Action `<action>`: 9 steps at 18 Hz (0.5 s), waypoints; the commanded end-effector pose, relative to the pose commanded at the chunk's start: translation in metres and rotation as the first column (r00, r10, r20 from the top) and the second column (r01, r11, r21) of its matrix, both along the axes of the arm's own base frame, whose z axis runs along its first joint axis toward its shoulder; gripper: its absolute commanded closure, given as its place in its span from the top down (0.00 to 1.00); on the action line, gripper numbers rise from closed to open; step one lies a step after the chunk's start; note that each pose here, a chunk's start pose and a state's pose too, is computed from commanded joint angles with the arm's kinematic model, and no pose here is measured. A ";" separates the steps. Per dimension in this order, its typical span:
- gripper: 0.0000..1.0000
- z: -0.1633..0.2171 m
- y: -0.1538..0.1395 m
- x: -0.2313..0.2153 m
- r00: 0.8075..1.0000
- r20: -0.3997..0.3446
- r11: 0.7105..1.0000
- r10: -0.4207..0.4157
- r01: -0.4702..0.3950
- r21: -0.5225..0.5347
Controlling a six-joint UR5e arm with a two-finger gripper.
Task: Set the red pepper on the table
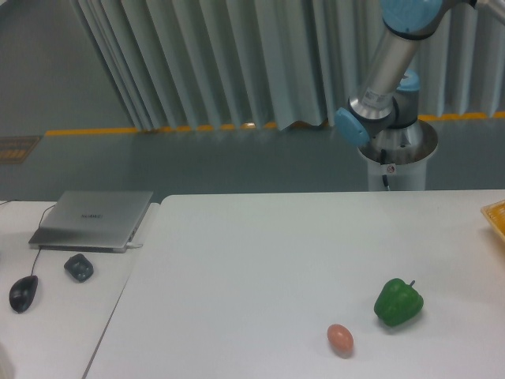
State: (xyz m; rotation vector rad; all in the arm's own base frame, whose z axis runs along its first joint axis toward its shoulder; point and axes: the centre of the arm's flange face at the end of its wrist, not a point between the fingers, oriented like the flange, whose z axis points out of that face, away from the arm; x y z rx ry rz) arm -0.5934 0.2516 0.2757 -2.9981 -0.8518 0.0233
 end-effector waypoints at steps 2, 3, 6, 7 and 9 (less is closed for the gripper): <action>0.62 0.005 0.001 0.000 1.000 -0.007 1.000 -0.015 0.015 -0.002; 0.62 0.007 0.001 0.000 1.000 -0.003 1.000 -0.023 0.023 -0.008; 0.50 0.014 0.002 0.002 0.999 0.016 0.999 -0.041 0.041 -0.011; 0.50 0.019 0.002 0.001 0.998 0.022 0.998 -0.055 0.055 -0.012; 0.50 0.031 0.004 -0.003 0.997 0.031 0.998 -0.064 0.065 -0.013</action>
